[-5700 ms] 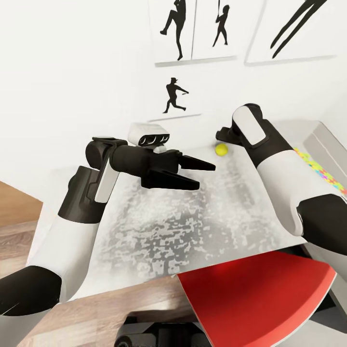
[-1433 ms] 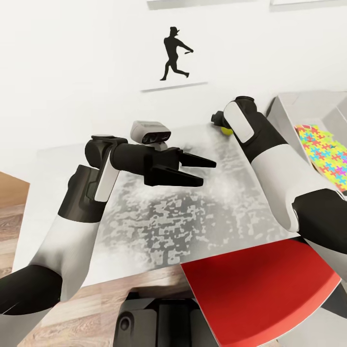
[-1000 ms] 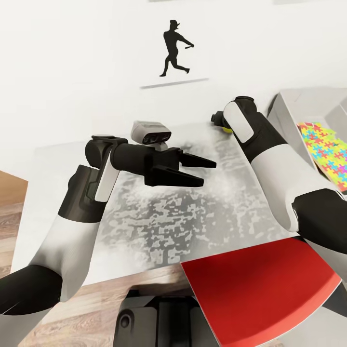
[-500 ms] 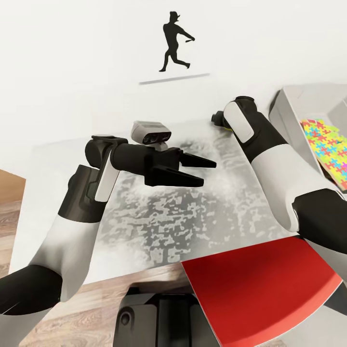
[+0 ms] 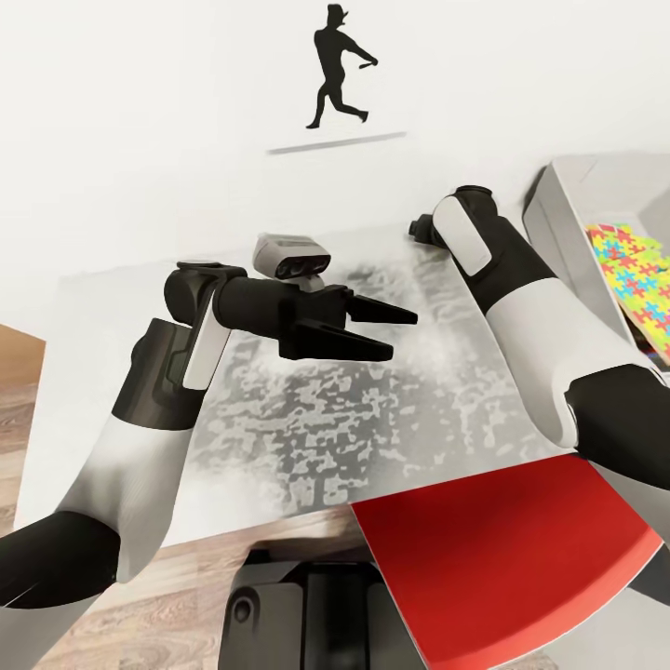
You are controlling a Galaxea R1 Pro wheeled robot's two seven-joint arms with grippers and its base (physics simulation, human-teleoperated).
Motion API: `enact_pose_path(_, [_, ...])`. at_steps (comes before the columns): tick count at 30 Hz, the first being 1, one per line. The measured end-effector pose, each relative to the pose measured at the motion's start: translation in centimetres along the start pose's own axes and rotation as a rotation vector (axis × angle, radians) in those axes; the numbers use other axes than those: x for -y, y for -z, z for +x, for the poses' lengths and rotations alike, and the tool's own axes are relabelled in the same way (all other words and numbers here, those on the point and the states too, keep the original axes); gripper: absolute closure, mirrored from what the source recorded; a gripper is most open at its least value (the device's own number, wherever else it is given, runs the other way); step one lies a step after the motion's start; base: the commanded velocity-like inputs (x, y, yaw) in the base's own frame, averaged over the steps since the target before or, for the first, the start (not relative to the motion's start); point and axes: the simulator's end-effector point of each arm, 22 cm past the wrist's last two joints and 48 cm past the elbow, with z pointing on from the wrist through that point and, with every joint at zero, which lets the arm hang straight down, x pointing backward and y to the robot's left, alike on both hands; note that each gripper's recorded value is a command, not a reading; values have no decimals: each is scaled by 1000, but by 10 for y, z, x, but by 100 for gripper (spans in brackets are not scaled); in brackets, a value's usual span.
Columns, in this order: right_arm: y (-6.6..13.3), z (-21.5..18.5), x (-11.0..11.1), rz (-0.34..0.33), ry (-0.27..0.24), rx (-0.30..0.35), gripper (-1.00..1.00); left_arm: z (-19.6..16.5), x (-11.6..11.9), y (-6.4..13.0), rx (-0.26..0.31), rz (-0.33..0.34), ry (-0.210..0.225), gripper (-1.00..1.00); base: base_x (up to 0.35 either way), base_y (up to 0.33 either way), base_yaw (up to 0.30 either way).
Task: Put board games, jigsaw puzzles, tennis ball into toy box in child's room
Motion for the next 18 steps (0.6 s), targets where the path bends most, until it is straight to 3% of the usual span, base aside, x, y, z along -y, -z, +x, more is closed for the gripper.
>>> enact_pose_path(18, [-6, 2, 5, 10, -2, 3, -100, 3, -4, 1, 2, 0, 8, -100, 0, 0, 0])
